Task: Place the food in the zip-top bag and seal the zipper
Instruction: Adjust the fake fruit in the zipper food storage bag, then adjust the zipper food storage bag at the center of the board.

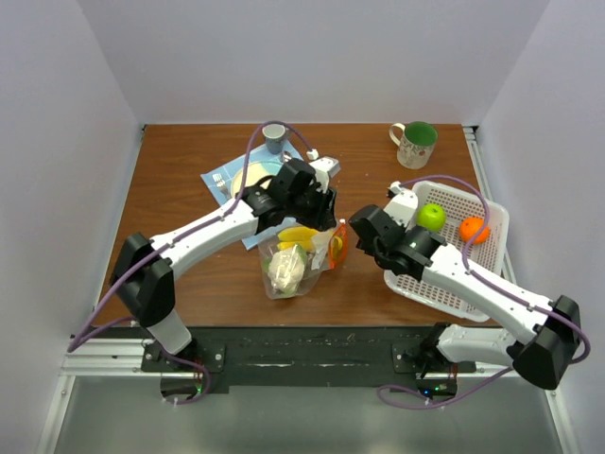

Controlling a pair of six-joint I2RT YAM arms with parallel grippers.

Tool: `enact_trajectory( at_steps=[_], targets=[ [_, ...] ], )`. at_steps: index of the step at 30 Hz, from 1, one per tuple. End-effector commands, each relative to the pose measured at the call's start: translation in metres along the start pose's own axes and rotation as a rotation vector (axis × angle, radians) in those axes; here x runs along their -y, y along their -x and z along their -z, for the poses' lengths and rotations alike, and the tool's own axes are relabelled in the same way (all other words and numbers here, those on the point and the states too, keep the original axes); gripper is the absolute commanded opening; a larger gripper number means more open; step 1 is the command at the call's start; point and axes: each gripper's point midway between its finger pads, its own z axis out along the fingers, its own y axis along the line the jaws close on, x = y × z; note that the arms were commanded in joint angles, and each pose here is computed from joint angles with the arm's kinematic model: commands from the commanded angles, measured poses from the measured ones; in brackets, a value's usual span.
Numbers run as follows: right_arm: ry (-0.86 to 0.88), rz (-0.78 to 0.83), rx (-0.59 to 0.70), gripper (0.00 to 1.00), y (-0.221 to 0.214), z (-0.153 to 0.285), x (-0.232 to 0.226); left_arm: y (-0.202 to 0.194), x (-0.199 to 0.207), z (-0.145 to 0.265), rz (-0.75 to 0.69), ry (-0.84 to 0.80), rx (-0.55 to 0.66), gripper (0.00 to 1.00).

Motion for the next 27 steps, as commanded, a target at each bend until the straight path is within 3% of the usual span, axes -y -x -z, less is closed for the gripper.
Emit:
enact_trajectory(
  at_steps=[1,13,27],
  targets=[
    [-0.034,-0.054,0.016,0.46,0.006,0.007,0.018,0.005,-0.015,-0.004,-0.104,0.11,-0.017,0.5],
    [-0.042,-0.078,-0.024,0.47,-0.003,0.004,0.026,0.004,-0.017,-0.01,-0.205,0.209,-0.061,0.52],
    [-0.022,-0.077,-0.075,0.48,-0.02,-0.006,0.017,0.012,-0.004,-0.008,-0.218,0.17,-0.055,0.53]
  ],
)
